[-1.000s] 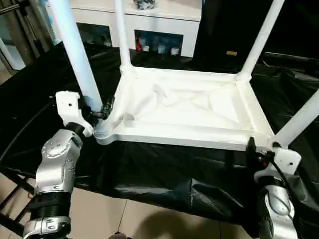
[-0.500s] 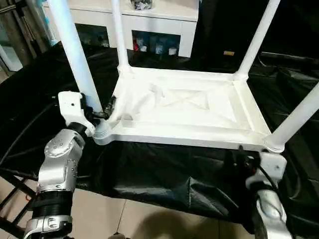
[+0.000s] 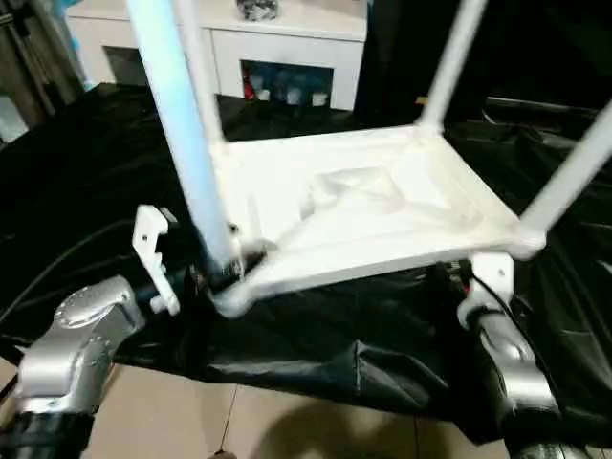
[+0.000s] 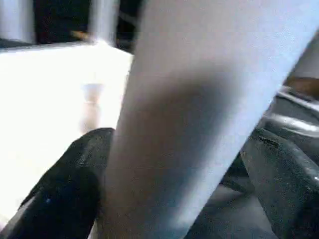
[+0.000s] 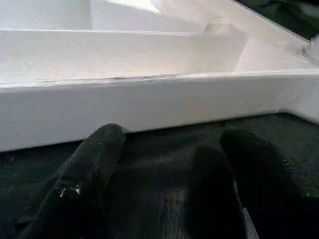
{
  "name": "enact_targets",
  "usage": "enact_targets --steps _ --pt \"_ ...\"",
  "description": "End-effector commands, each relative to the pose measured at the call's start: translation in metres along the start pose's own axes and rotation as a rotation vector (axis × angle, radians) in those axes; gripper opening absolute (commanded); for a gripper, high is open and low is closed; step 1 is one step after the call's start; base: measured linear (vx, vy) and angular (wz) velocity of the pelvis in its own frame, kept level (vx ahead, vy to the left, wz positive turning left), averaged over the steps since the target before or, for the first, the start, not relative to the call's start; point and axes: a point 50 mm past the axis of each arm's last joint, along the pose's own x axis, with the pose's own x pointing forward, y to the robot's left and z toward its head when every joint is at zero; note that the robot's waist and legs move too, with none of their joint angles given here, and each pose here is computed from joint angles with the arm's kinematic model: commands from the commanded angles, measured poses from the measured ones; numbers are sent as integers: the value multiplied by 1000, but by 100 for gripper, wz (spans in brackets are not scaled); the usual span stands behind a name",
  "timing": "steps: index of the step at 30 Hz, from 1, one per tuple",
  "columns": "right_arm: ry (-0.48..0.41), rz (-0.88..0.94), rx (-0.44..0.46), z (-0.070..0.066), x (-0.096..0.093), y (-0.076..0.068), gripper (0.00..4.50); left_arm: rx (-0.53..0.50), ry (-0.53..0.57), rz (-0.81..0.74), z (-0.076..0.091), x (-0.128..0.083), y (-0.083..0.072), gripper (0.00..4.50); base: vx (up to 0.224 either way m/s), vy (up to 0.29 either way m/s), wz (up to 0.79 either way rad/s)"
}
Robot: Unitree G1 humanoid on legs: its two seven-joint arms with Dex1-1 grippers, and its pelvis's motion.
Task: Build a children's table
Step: Rotate table base
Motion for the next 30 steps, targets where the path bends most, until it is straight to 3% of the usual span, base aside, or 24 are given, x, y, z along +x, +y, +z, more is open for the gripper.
enact_targets --steps 1,5,6,8,9,15,19,26,30 --pt "-14 54 -16 9 8 10 363 -31 4 -136 3 9 -16 442 0 0 0" --pt "-8 146 -17 24 23 33 363 -54 23 -276 5 25 -33 442 0 0 0" --pt "5 205 -45 28 27 46 363 -52 22 -313 6 35 -37 442 0 0 0" --pt "13 229 -59 29 29 52 363 -55 16 -324 7 40 -39 442 0 0 0" --pt "21 279 -79 31 31 64 363 -79 4 -342 9 53 -43 442 0 0 0" --pt "20 377 -112 38 35 92 363 -109 -16 -424 17 89 -57 442 0 0 0" --pt "21 388 -108 39 36 94 363 -84 -7 -456 19 106 -61 442 0 0 0" --pt "17 430 -79 34 34 96 363 -9 -50 -385 21 140 -62 442 0 0 0" --pt "-1 531 -43 32 28 106 363 -7 -77 -417 23 155 -72 442 0 0 0"
